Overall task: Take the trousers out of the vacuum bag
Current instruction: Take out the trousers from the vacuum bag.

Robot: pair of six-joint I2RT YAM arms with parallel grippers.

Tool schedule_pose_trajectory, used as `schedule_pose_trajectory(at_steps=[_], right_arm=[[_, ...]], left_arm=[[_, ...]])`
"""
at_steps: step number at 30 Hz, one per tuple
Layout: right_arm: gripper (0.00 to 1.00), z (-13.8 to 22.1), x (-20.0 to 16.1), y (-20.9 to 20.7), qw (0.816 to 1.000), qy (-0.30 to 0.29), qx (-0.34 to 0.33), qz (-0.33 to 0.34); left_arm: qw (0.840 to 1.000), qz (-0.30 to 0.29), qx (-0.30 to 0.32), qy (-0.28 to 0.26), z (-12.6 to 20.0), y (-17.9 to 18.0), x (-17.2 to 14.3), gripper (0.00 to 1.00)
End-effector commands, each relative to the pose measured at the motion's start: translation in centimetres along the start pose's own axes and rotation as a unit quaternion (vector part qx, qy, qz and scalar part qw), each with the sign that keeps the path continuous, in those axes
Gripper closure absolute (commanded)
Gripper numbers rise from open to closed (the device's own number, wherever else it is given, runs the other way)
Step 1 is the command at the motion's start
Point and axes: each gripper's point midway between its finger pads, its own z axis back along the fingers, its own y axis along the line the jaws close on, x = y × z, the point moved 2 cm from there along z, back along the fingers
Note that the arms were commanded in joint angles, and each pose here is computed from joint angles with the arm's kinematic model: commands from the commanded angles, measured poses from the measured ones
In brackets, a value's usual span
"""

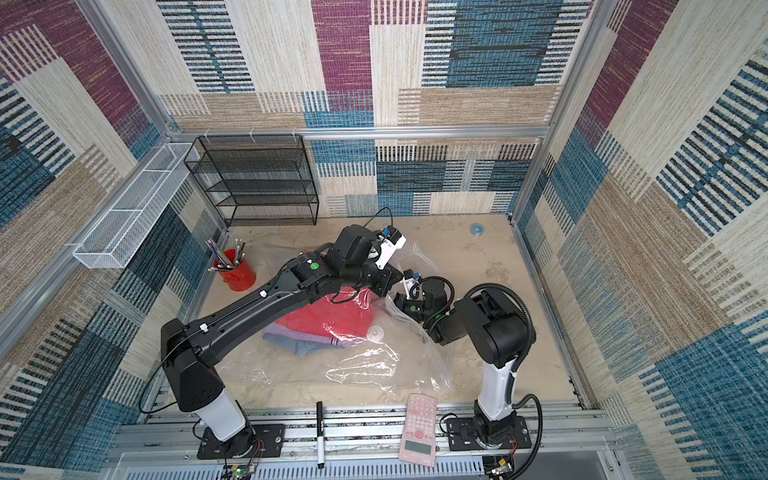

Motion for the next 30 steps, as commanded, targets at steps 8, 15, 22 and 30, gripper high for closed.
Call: schedule_pose_trajectory(at_steps=[8,15,22,30], right_arm=[[0.14,-0.8,0.4,0.2,0.999,-0.002,0.034,-0.003],[0.14,-1.5,0.6,0.4,0.998,-0.004,0.055,0.000],[0.16,-1.4,0.6,-0.8,1.000,-0.012,0.017,0.007],[0.17,-0.4,1.7,-2.2,0.999,-0.046,-0.027,-0.007]], left_arm=[[0.999,-0.023,-0.028,-0.021,-0.1,-1.8,1.9,1.00],[1.000,-0.022,-0.021,-0.009,-1.3,-1.6,2.0,1.00],[0.999,-0.021,-0.025,-0.003,-1.6,-1.7,1.8,1.00],[0.999,-0.023,-0.028,-0.008,-1.2,-1.9,2.0,1.00]])
